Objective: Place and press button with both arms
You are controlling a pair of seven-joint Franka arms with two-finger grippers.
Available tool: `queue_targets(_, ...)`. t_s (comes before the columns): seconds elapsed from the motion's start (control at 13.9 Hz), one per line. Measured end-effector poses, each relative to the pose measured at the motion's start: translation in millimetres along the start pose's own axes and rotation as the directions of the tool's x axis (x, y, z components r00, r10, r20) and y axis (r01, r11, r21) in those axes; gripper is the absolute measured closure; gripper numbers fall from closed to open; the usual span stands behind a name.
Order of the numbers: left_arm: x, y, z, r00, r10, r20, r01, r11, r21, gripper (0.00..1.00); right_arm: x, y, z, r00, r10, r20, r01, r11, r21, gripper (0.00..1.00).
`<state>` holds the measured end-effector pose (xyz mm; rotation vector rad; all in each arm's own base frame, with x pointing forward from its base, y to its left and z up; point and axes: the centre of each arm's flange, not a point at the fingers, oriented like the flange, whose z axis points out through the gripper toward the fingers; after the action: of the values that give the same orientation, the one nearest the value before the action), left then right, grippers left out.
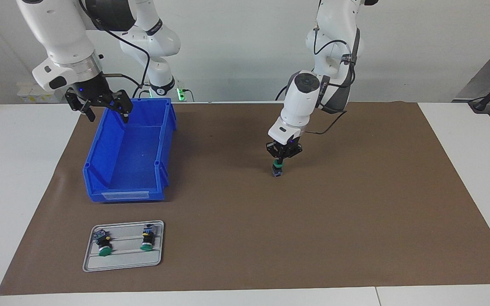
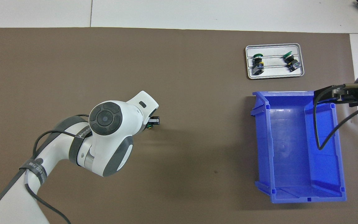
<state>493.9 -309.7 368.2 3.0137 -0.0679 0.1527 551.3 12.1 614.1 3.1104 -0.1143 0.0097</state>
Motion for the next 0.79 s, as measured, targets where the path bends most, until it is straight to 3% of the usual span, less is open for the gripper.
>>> queue_targets(0.5,-1,1,1,1.000,0.001,-0.009,-0.001,1.000,-0.004,0.99,0,0,0,1.000,0.000,0.001,0.000,1.000,0.000,0.00)
queue_targets(0.79,29,0,-50,0.999,-0.013,0.041,0.011,0.999,0.031,0.99,-1,-1,0,1.000,-0.002,0.001,0.002,1.000,0.000,0.00)
